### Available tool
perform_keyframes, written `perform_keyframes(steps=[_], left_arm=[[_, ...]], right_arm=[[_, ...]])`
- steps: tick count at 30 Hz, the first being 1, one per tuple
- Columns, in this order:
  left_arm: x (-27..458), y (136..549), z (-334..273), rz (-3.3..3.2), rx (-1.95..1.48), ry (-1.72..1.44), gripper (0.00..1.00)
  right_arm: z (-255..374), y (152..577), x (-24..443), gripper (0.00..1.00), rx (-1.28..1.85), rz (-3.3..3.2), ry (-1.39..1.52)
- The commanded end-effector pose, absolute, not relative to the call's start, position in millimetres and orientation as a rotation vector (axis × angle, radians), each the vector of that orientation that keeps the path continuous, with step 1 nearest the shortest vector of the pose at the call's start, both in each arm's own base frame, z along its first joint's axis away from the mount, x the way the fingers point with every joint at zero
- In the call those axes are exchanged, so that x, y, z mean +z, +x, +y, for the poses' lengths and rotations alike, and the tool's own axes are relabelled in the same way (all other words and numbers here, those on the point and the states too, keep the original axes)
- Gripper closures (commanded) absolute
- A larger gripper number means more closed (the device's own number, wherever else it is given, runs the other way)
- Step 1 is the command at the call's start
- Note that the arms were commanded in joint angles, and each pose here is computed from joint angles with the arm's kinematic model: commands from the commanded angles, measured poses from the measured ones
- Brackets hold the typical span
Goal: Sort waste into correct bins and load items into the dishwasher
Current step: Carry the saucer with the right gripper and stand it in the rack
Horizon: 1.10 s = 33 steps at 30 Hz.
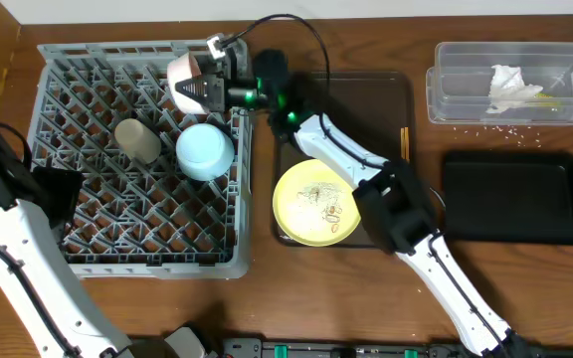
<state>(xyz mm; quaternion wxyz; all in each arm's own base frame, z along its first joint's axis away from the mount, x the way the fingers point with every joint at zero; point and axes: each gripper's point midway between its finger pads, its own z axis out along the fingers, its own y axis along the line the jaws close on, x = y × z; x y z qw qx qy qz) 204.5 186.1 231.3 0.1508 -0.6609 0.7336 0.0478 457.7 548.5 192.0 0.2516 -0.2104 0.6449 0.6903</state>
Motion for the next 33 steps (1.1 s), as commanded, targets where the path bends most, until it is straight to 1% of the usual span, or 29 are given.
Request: perform_keyframes(steps=[1, 5, 10, 15, 22, 27, 29, 32, 33], left_arm=[[232.4, 201.7, 187.7, 2.086, 0.148, -1.917, 0.10], [232.4, 201.8, 187.8, 2.085, 0.148, -1.916, 0.10], [232.4, 201.7, 187.7, 2.086, 0.148, -1.917, 0.10], [232.4, 201.7, 187.7, 2.086, 0.148, -1.917, 0.10], [232.4, 201.8, 187.8, 2.085, 0.148, -1.916, 0.10], [232.4, 201.8, 187.8, 2.085, 0.148, -1.916, 0.10], [232.4, 201.7, 187.7, 2.086, 0.148, -1.917, 0.10], [232.4, 201.7, 187.7, 2.086, 0.148, -1.917, 0.10], [232.4, 201.8, 187.8, 2.085, 0.148, -1.916, 0.10]], right_arm=[[543.6, 436.9, 215.2, 0.99, 2.008, 1.732, -0.676], [553.4, 414.7, 221.8, 0.99, 2.035, 1.700, -0.777], [566.2, 396.6, 222.9, 0.99, 2.031, 1.668, -0.839], [567.2, 398.1, 218.2, 0.99, 2.011, 1.679, -0.842], [556.2, 433.1, 190.4, 0.98, 1.891, 1.805, -0.732], [535.3, 460.8, 190.1, 0.98, 1.852, 1.810, -0.671], [527.4, 470.8, 191.5, 0.93, 1.837, 1.803, -0.650], [516.0, 486.2, 190.5, 0.92, 1.821, 1.821, -0.593], [511.9, 491.2, 190.8, 0.90, 1.813, 1.820, -0.580]])
